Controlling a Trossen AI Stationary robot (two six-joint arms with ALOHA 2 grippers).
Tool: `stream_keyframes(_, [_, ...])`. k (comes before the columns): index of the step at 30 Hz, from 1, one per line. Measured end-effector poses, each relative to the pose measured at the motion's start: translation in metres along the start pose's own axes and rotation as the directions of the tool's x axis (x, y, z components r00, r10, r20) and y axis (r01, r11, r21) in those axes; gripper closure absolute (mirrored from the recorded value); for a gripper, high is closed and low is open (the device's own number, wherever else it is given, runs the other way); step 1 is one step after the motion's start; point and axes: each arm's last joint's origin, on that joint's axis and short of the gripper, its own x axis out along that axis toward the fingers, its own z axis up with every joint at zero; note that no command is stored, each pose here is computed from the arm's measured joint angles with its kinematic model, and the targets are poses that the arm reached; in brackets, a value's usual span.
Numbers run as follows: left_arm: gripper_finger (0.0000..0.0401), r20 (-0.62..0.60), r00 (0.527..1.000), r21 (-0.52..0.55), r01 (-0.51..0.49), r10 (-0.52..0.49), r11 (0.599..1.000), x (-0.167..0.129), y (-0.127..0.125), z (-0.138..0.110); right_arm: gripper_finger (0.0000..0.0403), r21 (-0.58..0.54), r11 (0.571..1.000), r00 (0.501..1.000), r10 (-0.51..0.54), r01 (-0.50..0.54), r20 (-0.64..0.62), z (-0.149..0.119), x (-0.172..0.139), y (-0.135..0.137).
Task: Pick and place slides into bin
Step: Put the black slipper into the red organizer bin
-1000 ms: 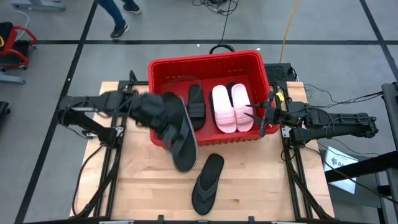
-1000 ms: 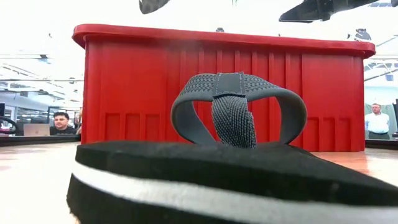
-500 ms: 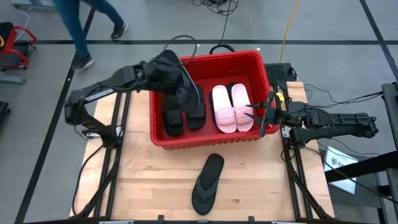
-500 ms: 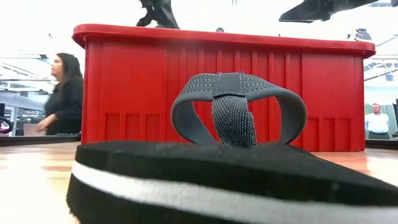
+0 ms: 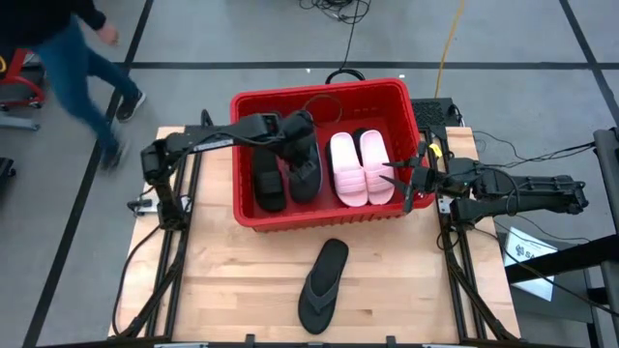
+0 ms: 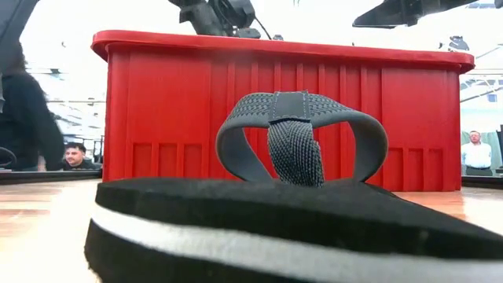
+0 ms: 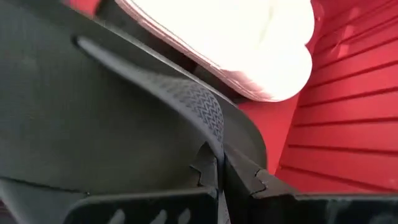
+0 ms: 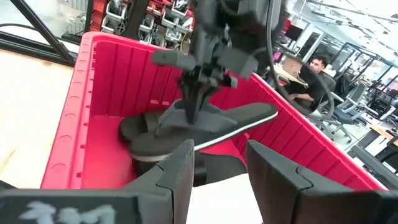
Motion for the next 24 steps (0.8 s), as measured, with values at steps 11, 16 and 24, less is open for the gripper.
stream_keyframes(11, [0.0401, -0.089, 0.996, -0.026, -0.015, 0.013, 1.000, 0.038, 0.007, -0.002, 0.0268, 0.000, 1.000, 1.000, 0.000, 0.000, 0.000, 0.000, 0.000, 0.000])
stream_keyframes(16, [0.0401, -0.089, 0.995, -0.063, -0.044, 0.038, 0.997, 0.039, 0.008, -0.003, 0.0268, 0.000, 1.000, 1.000, 0.000, 0.000, 0.000, 0.000, 0.000, 0.000])
stream_keyframes(24, [0.0401, -0.098, 0.994, -0.064, -0.044, 0.038, 0.997, 0.040, 0.004, -0.004, 0.0268, 0.000, 1.000, 1.000, 0.000, 0.000, 0.000, 0.000, 0.000, 0.000])
